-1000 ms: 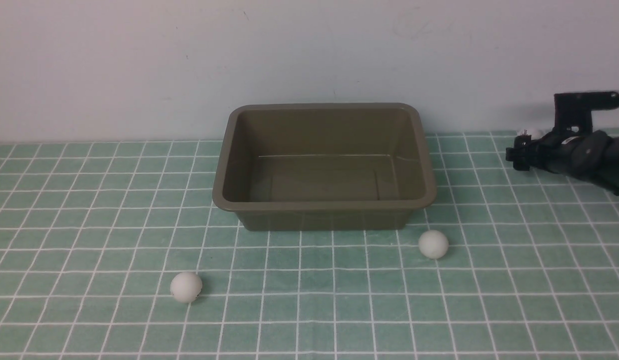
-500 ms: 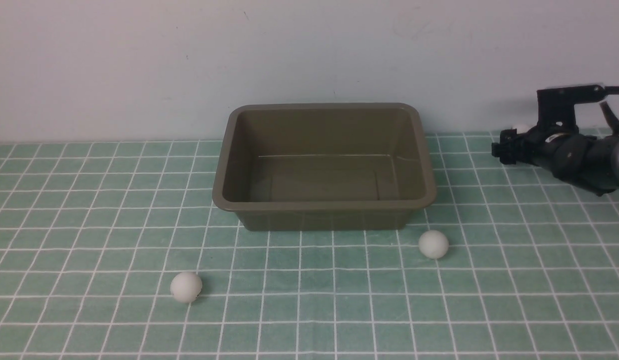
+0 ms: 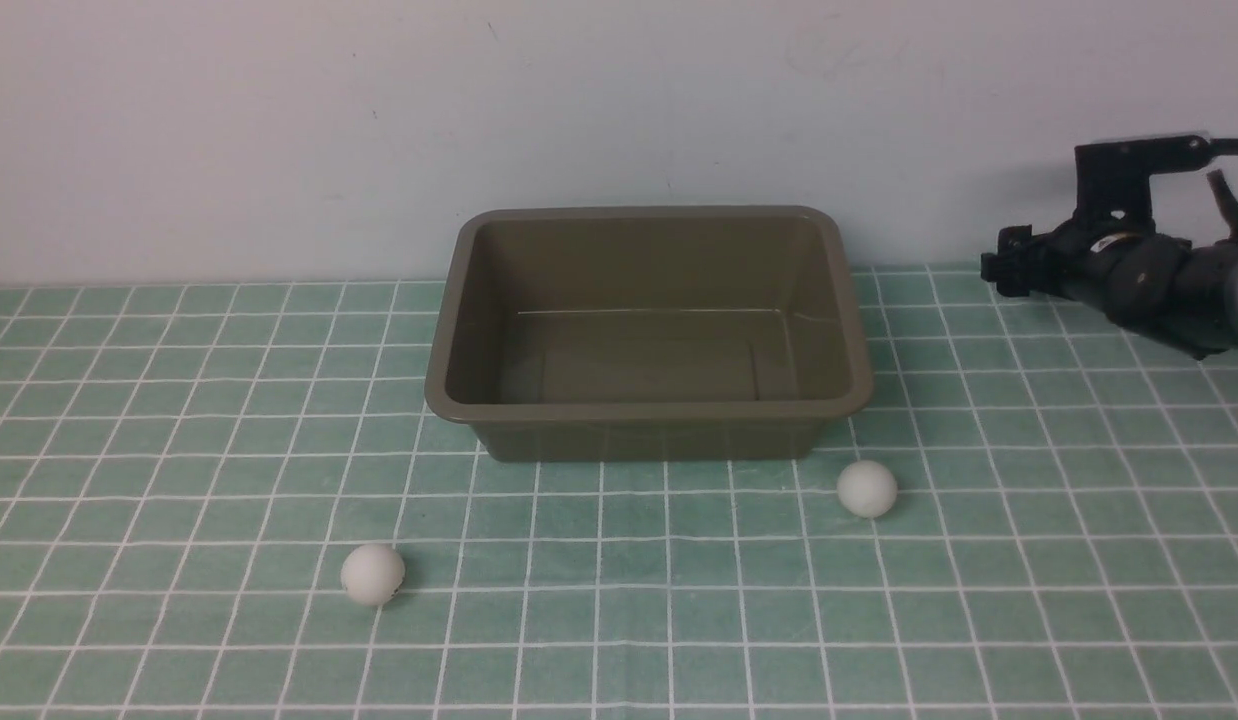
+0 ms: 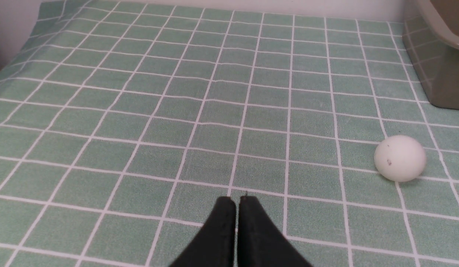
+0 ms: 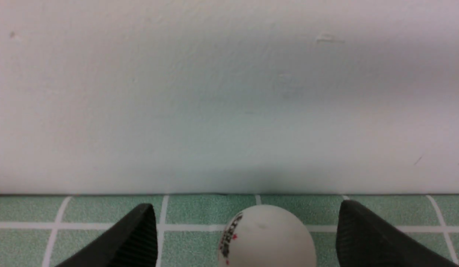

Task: Put the table tennis balls in the box on the green coffee tablecloth.
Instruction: 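Reach for and grasp a ping pong ball on the table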

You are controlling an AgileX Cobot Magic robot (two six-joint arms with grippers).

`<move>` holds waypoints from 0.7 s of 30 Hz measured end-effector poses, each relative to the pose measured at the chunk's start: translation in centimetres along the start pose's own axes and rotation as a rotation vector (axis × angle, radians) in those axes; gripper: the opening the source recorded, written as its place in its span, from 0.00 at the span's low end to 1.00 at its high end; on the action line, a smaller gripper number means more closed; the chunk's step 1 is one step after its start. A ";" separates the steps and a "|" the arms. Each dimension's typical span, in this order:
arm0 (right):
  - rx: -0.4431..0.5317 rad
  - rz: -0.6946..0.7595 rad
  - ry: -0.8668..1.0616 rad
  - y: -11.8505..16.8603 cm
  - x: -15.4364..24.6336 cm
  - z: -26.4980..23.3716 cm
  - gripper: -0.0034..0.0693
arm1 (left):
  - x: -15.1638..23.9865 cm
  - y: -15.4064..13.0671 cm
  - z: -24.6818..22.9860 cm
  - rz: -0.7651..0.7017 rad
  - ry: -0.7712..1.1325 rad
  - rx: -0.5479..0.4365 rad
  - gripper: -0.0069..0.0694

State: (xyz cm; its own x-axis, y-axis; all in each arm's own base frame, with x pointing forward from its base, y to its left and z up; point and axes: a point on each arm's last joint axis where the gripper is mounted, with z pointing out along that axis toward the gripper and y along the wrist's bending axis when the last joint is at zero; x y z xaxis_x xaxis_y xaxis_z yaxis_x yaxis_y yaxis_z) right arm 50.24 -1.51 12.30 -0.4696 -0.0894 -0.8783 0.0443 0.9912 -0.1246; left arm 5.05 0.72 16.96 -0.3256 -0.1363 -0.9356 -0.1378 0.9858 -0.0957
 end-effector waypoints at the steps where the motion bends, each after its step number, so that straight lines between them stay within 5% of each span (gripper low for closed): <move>1: 0.000 0.001 0.003 0.0 0.1 0.1 0.86 | 0.0 0.0 0.0 0.000 0.000 0.000 0.08; 16: 0.021 -0.002 0.006 0.2 2.5 2.1 0.80 | 0.0 0.0 0.0 0.000 0.000 0.000 0.08; 21: 0.023 0.022 0.009 0.2 2.5 2.6 0.64 | 0.0 0.0 0.0 0.000 0.000 0.000 0.08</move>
State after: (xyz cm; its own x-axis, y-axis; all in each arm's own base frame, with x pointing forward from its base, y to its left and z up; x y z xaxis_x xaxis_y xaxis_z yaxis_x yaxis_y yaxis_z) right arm 51.36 -1.73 8.88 -0.4759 -0.0665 -0.8770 0.0748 0.9905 -0.1157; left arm 5.05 0.72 16.96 -0.3256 -0.1363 -0.9356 -0.1378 0.9858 -0.0957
